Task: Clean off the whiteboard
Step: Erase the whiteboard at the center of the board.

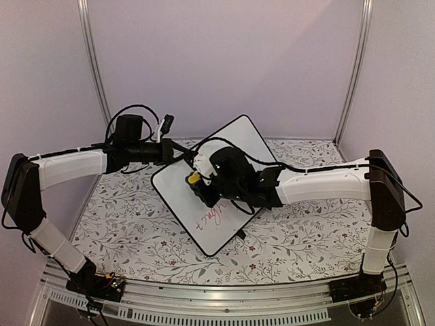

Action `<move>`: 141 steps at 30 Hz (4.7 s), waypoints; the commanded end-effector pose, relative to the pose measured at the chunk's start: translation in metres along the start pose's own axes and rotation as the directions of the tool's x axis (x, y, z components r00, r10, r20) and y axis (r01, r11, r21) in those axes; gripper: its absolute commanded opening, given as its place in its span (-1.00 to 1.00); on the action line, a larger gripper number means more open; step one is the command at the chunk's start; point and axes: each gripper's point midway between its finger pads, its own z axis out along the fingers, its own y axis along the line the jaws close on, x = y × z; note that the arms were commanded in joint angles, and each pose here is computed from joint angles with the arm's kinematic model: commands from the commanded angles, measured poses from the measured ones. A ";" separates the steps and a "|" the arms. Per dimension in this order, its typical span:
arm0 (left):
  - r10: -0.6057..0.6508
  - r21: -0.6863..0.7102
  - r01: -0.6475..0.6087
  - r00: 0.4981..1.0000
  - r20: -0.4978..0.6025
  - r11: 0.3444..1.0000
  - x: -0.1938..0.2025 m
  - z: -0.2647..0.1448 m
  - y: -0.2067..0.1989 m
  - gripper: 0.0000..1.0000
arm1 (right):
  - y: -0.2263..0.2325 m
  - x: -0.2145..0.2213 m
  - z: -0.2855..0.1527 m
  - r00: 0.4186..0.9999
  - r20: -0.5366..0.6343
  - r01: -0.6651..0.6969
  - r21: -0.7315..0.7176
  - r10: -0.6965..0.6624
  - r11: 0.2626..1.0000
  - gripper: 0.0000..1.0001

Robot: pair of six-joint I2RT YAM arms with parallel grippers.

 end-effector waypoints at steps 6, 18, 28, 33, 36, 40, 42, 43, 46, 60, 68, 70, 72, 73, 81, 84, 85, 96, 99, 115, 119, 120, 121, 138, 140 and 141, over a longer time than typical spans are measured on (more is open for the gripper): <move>0.086 0.101 -0.089 0.996 0.038 0.991 -0.011 -0.005 -0.029 -1.00 | -0.013 0.055 -0.003 0.993 -0.116 0.007 0.051 -0.001 0.999 -0.92; 0.087 0.103 -0.090 0.996 0.038 0.991 -0.011 -0.006 -0.030 -1.00 | -0.027 -0.003 -0.003 1.000 -0.002 0.017 0.124 -0.017 0.992 -0.91; 0.090 0.106 -0.094 0.995 0.042 0.990 -0.012 -0.007 -0.031 -1.00 | -0.026 -0.004 0.008 0.999 -0.015 0.038 0.125 -0.036 0.991 -0.91; 0.087 0.105 -0.091 0.995 0.042 0.990 -0.013 -0.007 -0.031 -1.00 | -0.023 0.024 0.005 0.998 -0.060 0.025 0.107 -0.019 0.994 -0.91; 0.086 0.104 -0.090 0.995 0.042 0.990 -0.012 -0.007 -0.030 -1.00 | -0.021 0.035 -0.003 0.997 -0.075 0.009 0.097 -0.002 0.995 -0.91; 0.082 0.103 -0.086 0.996 0.039 0.991 -0.011 -0.006 -0.029 -1.00 | -0.019 0.044 -0.015 0.996 -0.088 0.008 0.092 0.000 0.996 -0.92; 0.086 0.104 -0.090 0.995 0.043 0.991 -0.012 -0.007 -0.030 -1.00 | -0.016 0.046 -0.017 0.996 -0.093 0.014 0.091 -0.006 0.996 -0.92; 0.087 0.104 -0.091 0.995 0.044 0.990 -0.013 -0.007 -0.031 -1.00 | -0.015 0.046 -0.017 0.995 -0.095 0.018 0.091 -0.010 0.996 -0.93; 0.086 0.104 -0.090 0.995 0.044 0.990 -0.013 -0.007 -0.030 -1.00 | -0.009 0.041 -0.016 0.996 -0.087 0.033 0.083 -0.026 0.996 -0.93; 0.085 0.107 -0.089 0.995 0.042 0.990 -0.012 -0.007 -0.031 -1.00 | -0.016 -0.048 0.003 0.990 0.106 0.072 0.144 -0.088 0.987 -0.92; 0.084 0.112 -0.088 0.996 0.041 0.990 -0.012 -0.006 -0.031 -1.00 | -0.019 -0.074 0.003 0.971 0.222 0.056 0.147 -0.088 0.988 -0.93; 0.082 0.112 -0.086 0.996 0.039 0.990 -0.011 -0.006 -0.031 -1.00 | -0.016 -0.076 0.002 0.965 0.249 0.046 0.131 -0.077 0.990 -0.93; 0.082 0.112 -0.086 0.996 0.040 0.990 -0.011 -0.006 -0.031 -1.00 | -0.014 -0.078 -0.001 0.960 0.272 0.037 0.116 -0.068 0.993 -0.93; 0.084 0.111 -0.088 0.996 0.041 0.990 -0.011 -0.006 -0.031 -1.00 | -0.013 -0.079 -0.002 0.960 0.273 0.037 0.111 -0.066 0.993 -0.94; 0.085 0.107 -0.090 0.995 0.044 0.990 -0.013 -0.007 -0.031 -1.00 | -0.005 -0.034 -0.001 0.984 0.170 0.039 0.075 -0.051 0.996 -0.94; 0.083 0.107 -0.087 0.996 0.042 0.990 -0.012 -0.007 -0.030 -1.00 | -0.002 -0.014 -0.004 0.991 0.126 0.045 0.080 -0.055 0.996 -0.94; 0.083 0.107 -0.087 0.996 0.042 0.990 -0.012 -0.007 -0.030 -1.00 | -0.001 -0.009 -0.005 0.992 0.112 0.047 0.085 -0.056 0.995 -0.94; 0.083 0.104 -0.087 0.996 0.043 0.991 -0.012 -0.007 -0.030 -1.00 | 0.010 0.013 -0.030 0.995 0.072 0.068 0.092 -0.075 0.993 -0.95; 0.086 0.102 -0.091 0.995 0.046 0.991 -0.012 -0.007 -0.031 -1.00 | 0.020 0.022 -0.027 0.993 0.049 0.099 0.093 -0.104 0.991 -0.95; 0.088 0.100 -0.092 0.995 0.047 0.991 -0.013 -0.008 -0.030 -1.00 | 0.097 0.022 -0.026 0.978 0.077 0.195 -0.005 -0.194 0.981 -0.96; 0.085 0.102 -0.089 0.995 0.045 0.991 -0.012 -0.007 -0.030 -1.00 | 0.085 0.025 -0.021 0.981 0.058 0.180 0.080 -0.185 0.980 -0.97; 0.085 0.102 -0.089 0.995 0.045 0.991 -0.012 -0.007 -0.030 -1.00 | 0.081 0.024 -0.019 0.982 0.056 0.175 0.106 -0.182 0.979 -0.97; 0.084 0.103 -0.088 0.995 0.045 0.991 -0.012 -0.007 -0.030 -1.00 | 0.081 0.025 -0.016 0.982 0.052 0.176 0.119 -0.183 0.977 -0.97; 0.091 0.103 -0.096 0.995 0.051 0.990 -0.014 -0.009 -0.032 -1.00 | 0.078 -0.001 0.000 0.967 0.112 0.211 0.163 -0.230 0.964 -0.97; 0.092 0.103 -0.097 0.994 0.052 0.990 -0.014 -0.009 -0.032 -1.00 | 0.076 0.013 0.002 0.969 0.083 0.219 0.157 -0.234 0.963 -0.97; 0.091 0.103 -0.096 0.995 0.052 0.990 -0.014 -0.009 -0.032 -1.00 | 0.075 0.022 0.003 0.970 0.063 0.222 0.153 -0.234 0.963 -0.98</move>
